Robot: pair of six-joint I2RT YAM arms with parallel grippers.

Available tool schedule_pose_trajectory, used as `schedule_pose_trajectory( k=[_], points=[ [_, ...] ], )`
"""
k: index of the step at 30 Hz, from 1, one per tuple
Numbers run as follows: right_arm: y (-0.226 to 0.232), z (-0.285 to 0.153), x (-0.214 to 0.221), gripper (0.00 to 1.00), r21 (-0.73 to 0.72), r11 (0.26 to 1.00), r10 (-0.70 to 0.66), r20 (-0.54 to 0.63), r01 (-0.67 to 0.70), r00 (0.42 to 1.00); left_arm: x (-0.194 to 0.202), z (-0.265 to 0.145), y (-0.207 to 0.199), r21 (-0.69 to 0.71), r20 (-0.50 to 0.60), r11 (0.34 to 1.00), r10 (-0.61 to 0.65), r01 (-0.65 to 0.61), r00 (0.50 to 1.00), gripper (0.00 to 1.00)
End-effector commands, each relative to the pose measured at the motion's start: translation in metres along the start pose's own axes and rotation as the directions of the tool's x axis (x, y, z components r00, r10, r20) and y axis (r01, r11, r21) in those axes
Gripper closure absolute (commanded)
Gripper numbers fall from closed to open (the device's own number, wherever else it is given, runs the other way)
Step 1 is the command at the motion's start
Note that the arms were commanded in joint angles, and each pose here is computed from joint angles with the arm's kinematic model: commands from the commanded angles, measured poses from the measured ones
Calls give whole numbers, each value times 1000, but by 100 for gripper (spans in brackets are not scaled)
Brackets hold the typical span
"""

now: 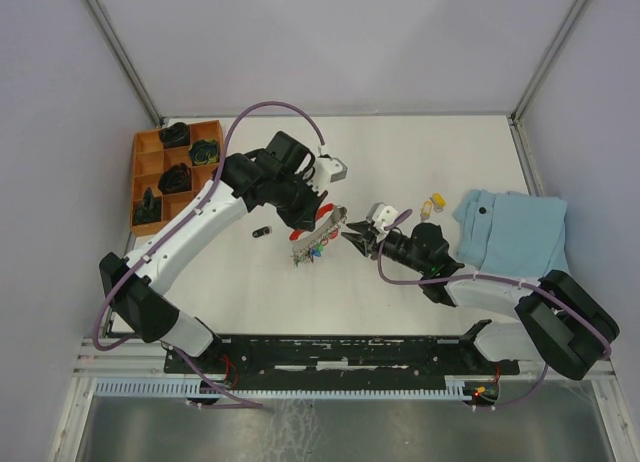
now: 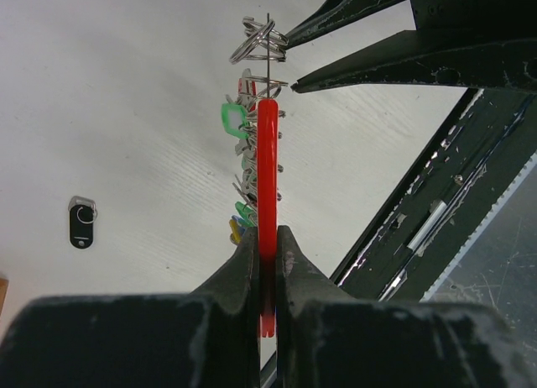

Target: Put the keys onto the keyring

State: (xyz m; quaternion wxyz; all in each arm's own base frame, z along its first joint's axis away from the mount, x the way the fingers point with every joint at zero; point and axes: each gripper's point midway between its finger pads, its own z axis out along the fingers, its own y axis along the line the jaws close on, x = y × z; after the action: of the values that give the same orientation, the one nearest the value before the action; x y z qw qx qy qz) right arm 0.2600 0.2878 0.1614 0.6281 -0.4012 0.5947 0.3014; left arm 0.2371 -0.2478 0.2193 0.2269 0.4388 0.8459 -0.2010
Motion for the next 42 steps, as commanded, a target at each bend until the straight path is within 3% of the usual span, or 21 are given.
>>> schedule_pose_trajectory(
  k=[1, 14, 31, 42],
  points=[
    [-2, 2, -17, 66, 12, 1000, -30, 67, 29, 997, -12, -16, -12, 29, 75, 997, 67, -69, 995, 97],
    [0, 3, -18, 65, 7, 999, -33, 73, 33, 997, -12, -14, -18, 52, 72, 996, 71, -74, 995, 97],
    [-11, -3, -15, 75, 80, 996, -41, 67, 36, 997, -12, -20, -20, 41, 87, 995, 82, -86, 993, 97],
    [2, -2, -21, 72, 15, 1000, -20, 89, 19, 996, -12, -16, -20, 44, 78, 996, 75, -78, 994, 97]
  ],
)
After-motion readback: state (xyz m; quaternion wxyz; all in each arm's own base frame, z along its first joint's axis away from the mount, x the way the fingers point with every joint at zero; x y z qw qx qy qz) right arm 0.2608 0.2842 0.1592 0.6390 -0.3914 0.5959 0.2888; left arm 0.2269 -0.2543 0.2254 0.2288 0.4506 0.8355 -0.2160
